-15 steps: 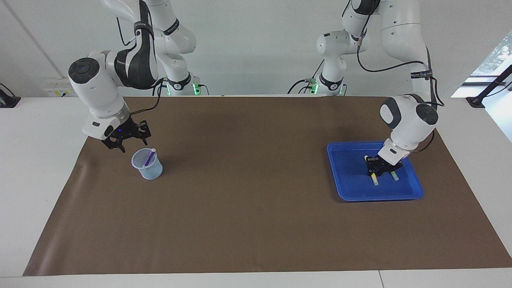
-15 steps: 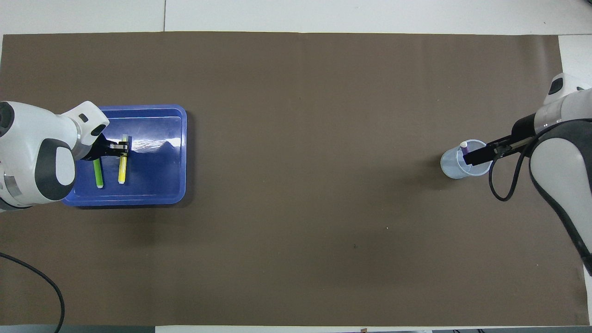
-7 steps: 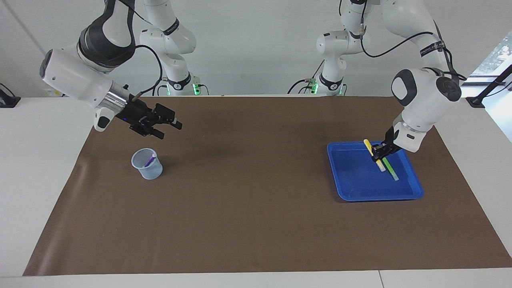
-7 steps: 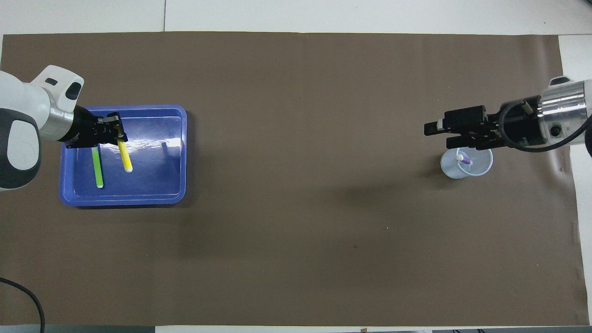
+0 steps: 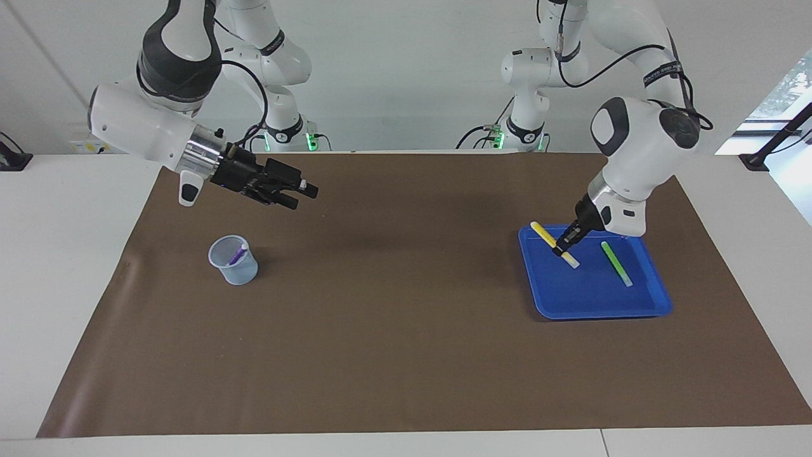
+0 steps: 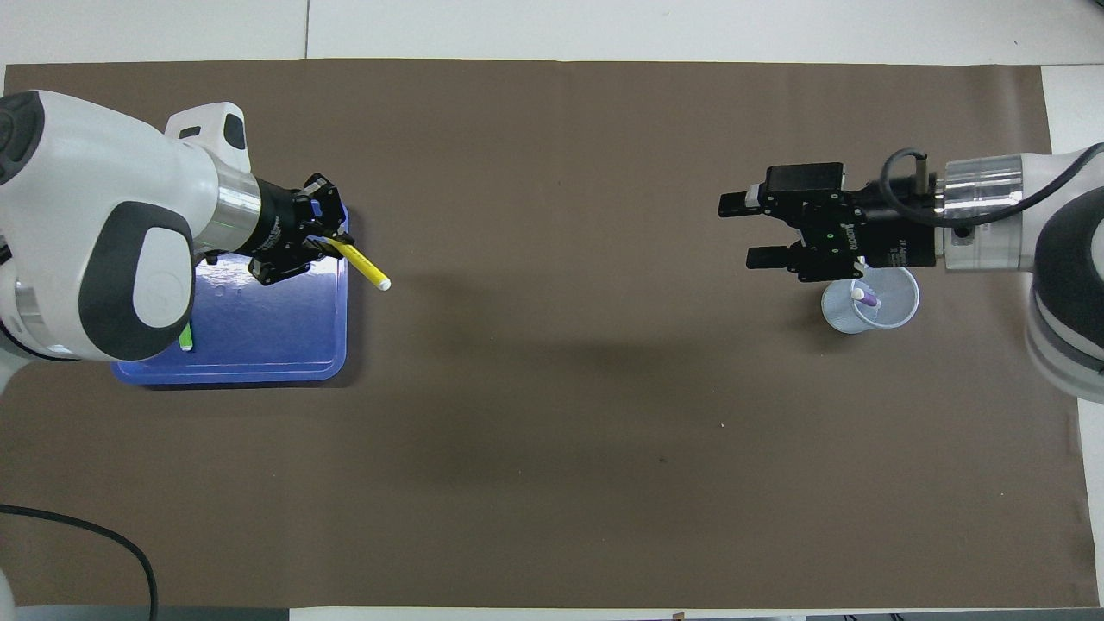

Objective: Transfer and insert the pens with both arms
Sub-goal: 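Carry the yellow pen toward the right gripper and grasp it there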

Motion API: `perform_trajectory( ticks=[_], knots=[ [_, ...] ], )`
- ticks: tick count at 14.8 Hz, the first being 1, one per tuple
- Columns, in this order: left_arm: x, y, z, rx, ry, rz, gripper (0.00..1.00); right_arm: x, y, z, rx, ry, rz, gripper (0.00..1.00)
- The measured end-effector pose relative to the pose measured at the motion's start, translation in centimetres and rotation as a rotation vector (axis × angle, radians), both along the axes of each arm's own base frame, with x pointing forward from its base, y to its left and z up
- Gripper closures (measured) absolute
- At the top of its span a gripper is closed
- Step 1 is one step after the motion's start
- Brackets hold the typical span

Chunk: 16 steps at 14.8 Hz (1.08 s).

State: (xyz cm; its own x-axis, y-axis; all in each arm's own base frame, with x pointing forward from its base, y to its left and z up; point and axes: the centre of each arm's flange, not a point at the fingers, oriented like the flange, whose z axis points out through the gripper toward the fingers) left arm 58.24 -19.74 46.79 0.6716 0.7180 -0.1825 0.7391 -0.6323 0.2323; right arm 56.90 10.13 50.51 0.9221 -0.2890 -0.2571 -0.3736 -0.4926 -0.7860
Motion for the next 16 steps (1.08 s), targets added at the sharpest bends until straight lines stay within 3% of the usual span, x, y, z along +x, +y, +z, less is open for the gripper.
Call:
perform_trajectory(
  ticks=[4, 8, 12, 16],
  knots=[
    [-1.2, -8.5, 2.3, -0.085, -0.026, 0.202, 0.83, -1.2, 2.3, -1.9, 0.033, 0.001, -0.081, 0.0],
    [-3.2, -15.5, 4.0, -0.164, -0.039, 0.299, 0.83, -3.0, 6.2, -3.5, 0.058, -0.038, -0.125, 0.0],
    [-6.1, -20.2, 4.2, -0.191, -0.027, 0.291, 0.83, -3.7, 6.9, -3.8, 0.053, -0.041, -0.128, 0.0],
    [-7.1, -21.5, 4.1, -0.191, -0.02, 0.273, 0.83, -3.7, 6.8, -3.7, 0.069, -0.042, -0.148, 0.0]
  ],
)
